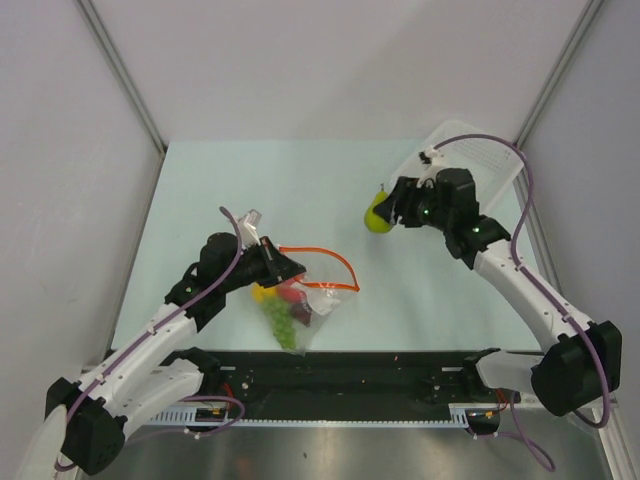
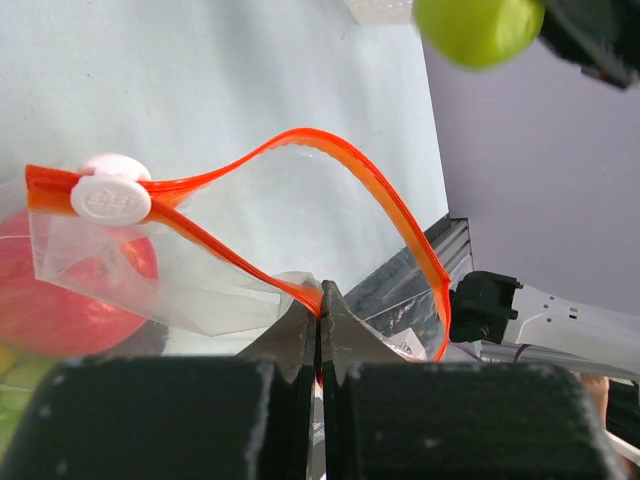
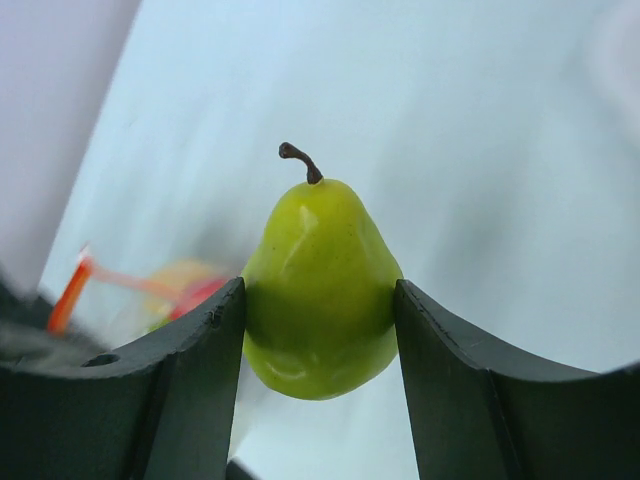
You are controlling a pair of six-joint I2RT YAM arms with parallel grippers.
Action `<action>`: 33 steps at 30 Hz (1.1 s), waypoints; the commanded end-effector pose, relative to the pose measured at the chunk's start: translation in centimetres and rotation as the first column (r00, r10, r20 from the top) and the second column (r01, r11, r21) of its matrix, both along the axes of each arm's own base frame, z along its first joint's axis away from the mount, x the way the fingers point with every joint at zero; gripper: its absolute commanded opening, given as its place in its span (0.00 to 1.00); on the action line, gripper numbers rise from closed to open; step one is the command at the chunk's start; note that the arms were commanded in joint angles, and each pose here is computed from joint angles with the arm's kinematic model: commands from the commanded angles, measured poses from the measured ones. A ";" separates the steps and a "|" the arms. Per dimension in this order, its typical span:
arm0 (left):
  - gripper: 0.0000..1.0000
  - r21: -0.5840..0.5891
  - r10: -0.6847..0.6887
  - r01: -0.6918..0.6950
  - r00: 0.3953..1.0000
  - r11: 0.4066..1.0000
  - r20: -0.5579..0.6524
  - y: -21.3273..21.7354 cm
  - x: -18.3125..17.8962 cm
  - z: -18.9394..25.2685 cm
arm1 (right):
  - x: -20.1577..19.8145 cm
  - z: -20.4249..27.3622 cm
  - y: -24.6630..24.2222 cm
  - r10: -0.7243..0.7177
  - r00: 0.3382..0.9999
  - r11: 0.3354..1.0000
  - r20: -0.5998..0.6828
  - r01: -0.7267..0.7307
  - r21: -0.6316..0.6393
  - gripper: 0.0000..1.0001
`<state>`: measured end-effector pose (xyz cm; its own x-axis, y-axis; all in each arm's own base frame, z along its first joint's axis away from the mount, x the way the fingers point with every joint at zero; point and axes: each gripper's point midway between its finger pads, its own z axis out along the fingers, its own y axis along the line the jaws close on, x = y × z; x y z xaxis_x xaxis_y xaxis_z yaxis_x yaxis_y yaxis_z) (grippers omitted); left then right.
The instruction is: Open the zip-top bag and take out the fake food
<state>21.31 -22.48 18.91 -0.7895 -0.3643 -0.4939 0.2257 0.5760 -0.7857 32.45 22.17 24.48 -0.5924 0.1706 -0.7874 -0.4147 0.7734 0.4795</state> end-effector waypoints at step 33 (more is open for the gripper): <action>0.00 -0.096 -0.053 0.060 0.996 0.994 0.071 -0.8 -0.7 2.0 | 13.2 -6.0 -24.6 -0.687 0.711 0.727 -0.152 0.664 -0.175 0.66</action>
